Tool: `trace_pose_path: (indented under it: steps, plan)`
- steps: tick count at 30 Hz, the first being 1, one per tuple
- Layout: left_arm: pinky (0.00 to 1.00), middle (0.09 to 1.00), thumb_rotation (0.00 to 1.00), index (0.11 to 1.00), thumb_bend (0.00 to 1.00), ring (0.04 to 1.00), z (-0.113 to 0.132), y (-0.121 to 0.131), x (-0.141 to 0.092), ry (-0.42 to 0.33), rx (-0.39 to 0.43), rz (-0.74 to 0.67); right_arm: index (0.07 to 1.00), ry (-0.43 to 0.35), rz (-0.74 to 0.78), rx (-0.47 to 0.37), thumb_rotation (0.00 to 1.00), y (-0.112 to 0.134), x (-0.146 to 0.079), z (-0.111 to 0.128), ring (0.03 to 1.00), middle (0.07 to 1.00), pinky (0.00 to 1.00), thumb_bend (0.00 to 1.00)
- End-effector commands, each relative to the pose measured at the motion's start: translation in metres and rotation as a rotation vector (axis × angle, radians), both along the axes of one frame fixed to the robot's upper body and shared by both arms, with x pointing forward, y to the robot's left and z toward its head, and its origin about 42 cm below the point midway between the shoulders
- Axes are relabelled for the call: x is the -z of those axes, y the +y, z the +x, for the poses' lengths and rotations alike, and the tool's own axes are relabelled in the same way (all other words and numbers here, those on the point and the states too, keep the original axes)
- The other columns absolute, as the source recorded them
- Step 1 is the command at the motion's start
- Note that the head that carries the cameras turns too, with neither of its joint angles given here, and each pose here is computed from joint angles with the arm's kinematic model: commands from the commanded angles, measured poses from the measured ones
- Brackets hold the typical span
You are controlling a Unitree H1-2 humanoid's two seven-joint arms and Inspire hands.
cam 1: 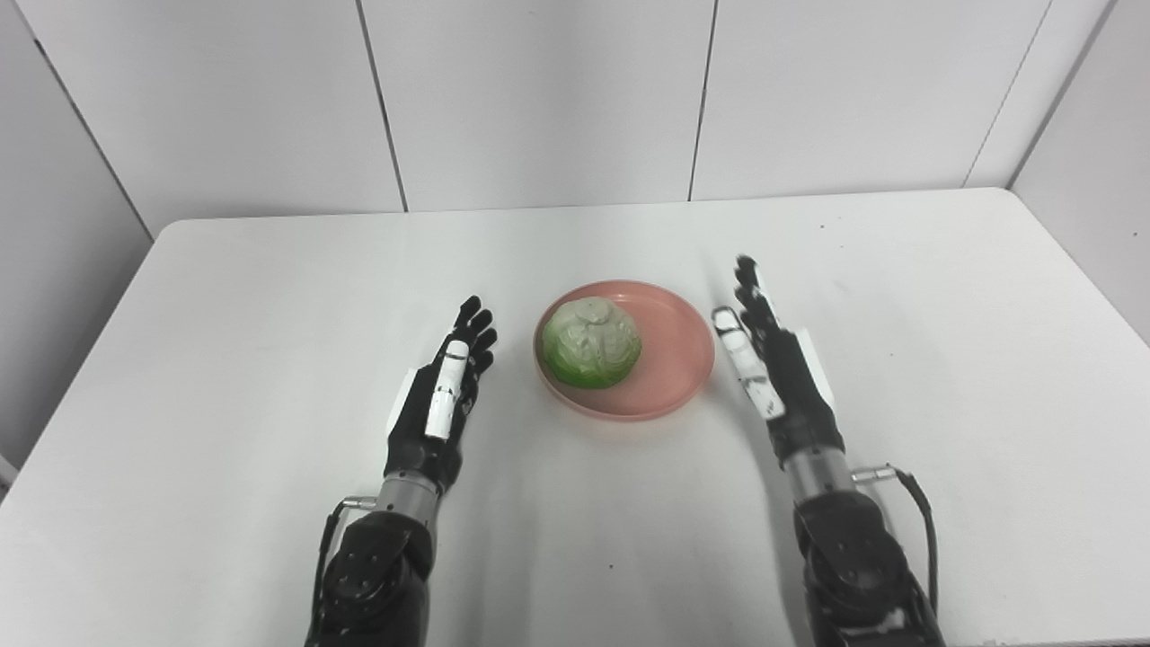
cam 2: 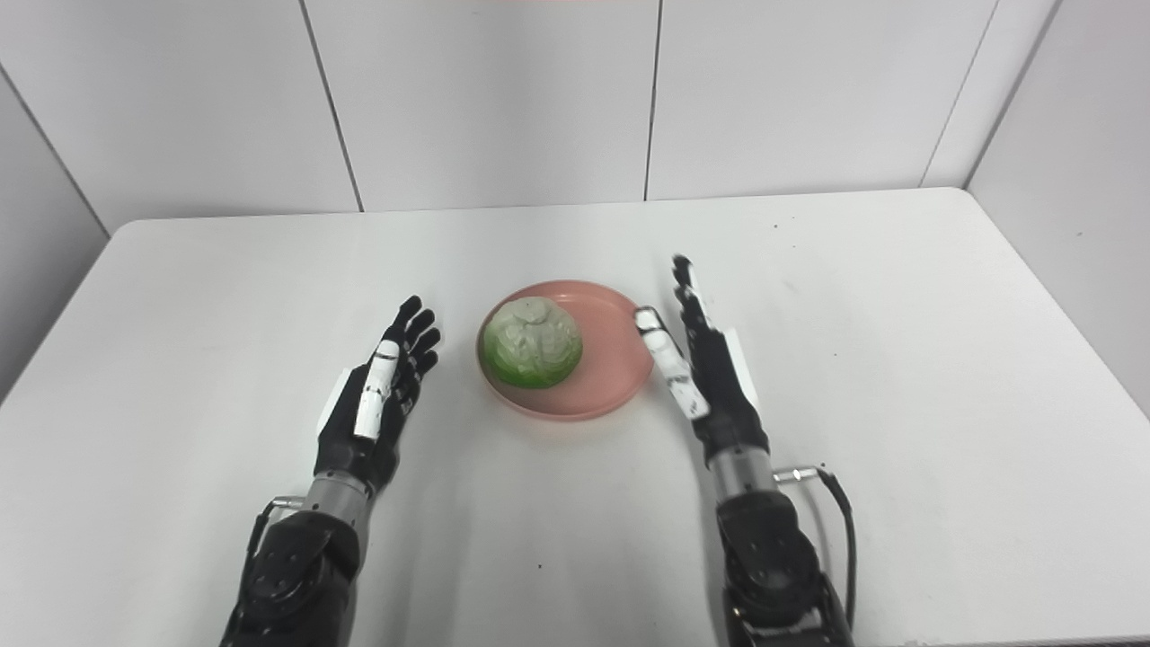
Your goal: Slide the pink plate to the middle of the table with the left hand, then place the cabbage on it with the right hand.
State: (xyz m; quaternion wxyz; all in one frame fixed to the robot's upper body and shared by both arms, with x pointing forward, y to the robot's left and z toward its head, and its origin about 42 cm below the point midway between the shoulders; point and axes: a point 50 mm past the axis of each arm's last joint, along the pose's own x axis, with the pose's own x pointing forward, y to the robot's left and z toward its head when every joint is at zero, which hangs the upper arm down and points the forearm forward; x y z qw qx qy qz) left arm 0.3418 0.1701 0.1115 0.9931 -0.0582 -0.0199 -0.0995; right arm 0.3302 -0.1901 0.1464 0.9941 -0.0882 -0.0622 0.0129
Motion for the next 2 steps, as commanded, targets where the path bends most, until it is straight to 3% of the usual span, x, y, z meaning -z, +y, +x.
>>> trace_pose_path:
  steps: [1, 2]
  plan:
    - [1.00, 0.979, 1.00, 0.972, 0.41, 0.975, -0.0157, 0.0029, 0.0175, 0.050, 0.003, 0.008, 1.000, -0.061, 0.039, -0.002, 1.00, 0.0063, -0.0124, 0.0056, 1.000, 1.000, 1.00, 0.62]
    - [1.00, 0.977, 1.00, 0.970, 0.41, 0.973, -0.0170, 0.0028, 0.0182, 0.054, 0.005, 0.010, 1.000, -0.058, 0.044, 0.000, 1.00, 0.0055, -0.0094, 0.0044, 1.000, 1.000, 1.00, 0.57]
